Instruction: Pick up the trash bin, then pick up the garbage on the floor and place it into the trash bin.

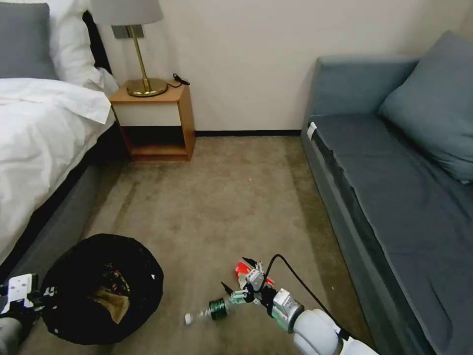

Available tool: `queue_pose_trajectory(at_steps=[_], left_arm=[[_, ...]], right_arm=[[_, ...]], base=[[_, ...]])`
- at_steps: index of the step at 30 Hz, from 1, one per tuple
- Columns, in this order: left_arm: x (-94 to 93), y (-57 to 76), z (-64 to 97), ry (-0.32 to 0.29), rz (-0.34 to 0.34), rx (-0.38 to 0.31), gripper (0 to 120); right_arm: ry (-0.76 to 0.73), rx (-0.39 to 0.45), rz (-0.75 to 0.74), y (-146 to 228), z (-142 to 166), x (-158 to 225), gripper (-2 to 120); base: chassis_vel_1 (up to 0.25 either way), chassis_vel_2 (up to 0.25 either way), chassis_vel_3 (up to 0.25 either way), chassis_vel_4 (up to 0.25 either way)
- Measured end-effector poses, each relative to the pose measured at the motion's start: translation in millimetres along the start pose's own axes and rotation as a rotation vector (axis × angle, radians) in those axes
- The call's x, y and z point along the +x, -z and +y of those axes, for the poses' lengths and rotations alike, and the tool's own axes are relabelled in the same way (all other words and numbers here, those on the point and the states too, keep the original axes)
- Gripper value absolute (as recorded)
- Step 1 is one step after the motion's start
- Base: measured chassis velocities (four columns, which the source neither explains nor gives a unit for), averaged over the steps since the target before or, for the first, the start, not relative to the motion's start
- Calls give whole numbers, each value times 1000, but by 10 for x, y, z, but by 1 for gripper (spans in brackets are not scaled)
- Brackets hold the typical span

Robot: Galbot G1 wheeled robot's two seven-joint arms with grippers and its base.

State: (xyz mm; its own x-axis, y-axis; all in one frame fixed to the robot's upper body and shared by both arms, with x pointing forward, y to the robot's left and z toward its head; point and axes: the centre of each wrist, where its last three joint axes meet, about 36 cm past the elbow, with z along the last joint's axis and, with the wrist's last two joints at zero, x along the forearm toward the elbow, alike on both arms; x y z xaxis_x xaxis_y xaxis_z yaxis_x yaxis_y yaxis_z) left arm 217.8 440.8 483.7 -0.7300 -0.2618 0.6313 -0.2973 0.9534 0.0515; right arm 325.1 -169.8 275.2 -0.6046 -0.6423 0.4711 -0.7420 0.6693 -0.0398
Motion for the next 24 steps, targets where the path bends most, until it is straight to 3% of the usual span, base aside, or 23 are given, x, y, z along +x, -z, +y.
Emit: queue_pose_trajectory(at_steps=[8,14,24], left_arm=[[-22,-26,29,5,9,6,3],[-23,-39,33,7,12,10,3],[-22,-42,31,7,13,10,3]], right_arm=[[48,-20,211,-251,-322,-140,100],[44,-24,251,-381,-387,-251,99],[40,-30,271,-485,-440,-385,66]], base=[[-17,12,17,-12],[0,0,0,0],[0,0,0,0]])
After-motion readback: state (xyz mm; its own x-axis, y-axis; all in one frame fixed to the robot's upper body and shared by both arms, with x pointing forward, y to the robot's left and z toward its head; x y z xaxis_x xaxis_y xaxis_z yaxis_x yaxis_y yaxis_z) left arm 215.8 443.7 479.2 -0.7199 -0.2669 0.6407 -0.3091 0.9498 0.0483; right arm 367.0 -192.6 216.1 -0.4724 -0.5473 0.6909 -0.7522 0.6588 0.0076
